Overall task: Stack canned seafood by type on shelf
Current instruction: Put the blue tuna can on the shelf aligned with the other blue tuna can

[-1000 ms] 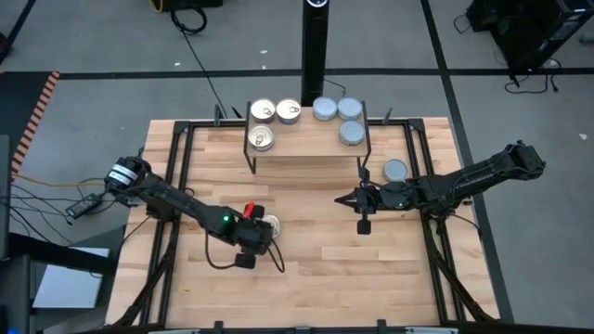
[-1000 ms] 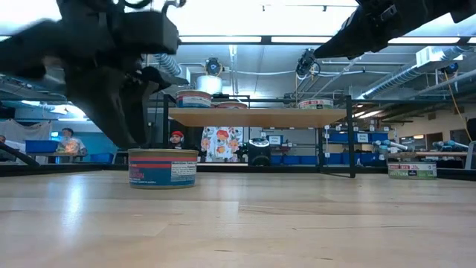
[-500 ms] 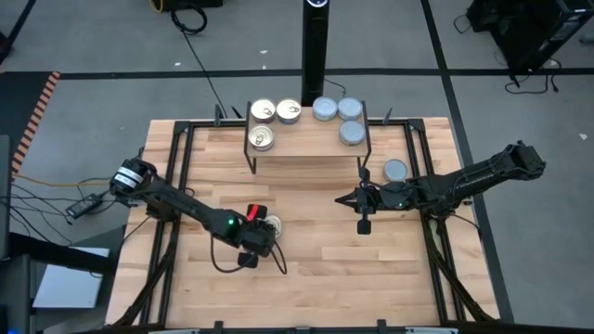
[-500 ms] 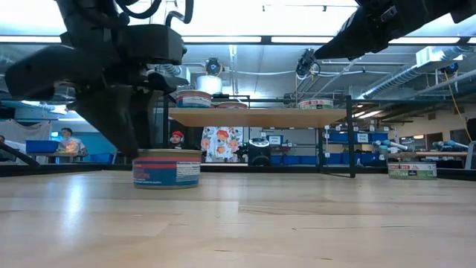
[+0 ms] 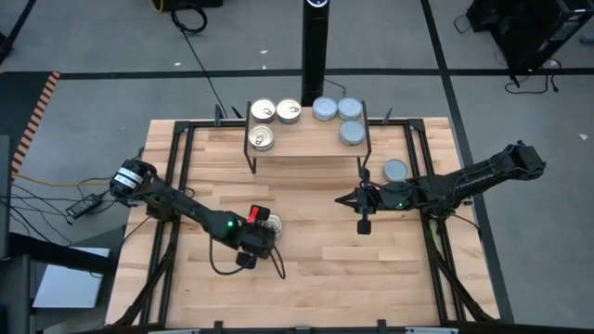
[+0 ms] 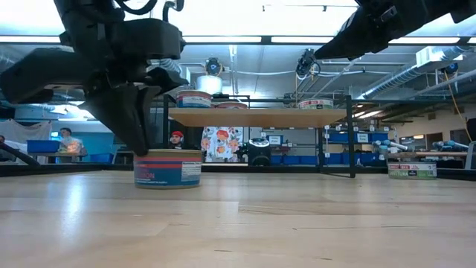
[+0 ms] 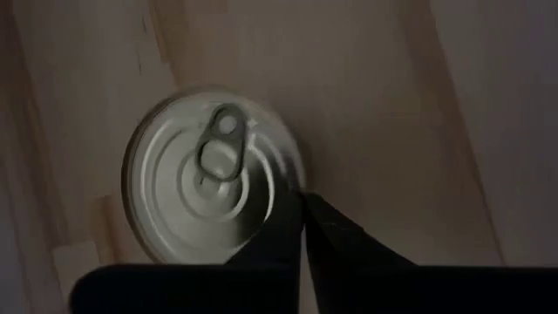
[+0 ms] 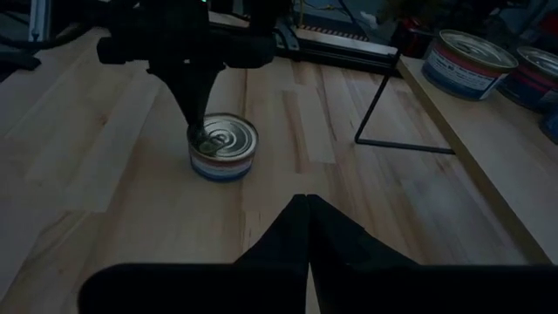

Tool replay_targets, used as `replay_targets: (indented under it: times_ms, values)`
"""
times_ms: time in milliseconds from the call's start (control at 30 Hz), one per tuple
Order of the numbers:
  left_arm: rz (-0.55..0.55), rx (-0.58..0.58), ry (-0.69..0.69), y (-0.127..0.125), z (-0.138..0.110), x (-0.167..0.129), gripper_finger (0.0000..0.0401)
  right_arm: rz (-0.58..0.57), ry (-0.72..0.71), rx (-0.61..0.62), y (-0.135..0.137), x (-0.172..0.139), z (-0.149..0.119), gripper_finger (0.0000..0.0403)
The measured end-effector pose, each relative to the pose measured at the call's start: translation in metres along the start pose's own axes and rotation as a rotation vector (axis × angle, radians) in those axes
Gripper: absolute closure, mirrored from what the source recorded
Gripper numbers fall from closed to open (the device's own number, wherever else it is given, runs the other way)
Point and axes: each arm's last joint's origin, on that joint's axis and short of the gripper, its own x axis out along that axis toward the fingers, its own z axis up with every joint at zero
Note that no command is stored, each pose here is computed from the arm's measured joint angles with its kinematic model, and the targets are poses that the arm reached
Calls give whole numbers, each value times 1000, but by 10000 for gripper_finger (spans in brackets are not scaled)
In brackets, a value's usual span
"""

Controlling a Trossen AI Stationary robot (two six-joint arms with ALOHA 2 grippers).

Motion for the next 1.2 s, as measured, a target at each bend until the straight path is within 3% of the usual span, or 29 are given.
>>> replay_targets:
  times_ms: [367, 1000, 1200]
  values:
    - [18, 70, 25, 4, 22, -29, 400, 0, 0, 0, 0, 0, 0, 389]
    - [131, 63, 36, 11, 23, -34, 401, 0, 1, 0, 0, 0, 0, 383]
    - [216, 63, 21, 15, 23, -39, 401, 0, 2, -1, 0, 0, 0, 381]
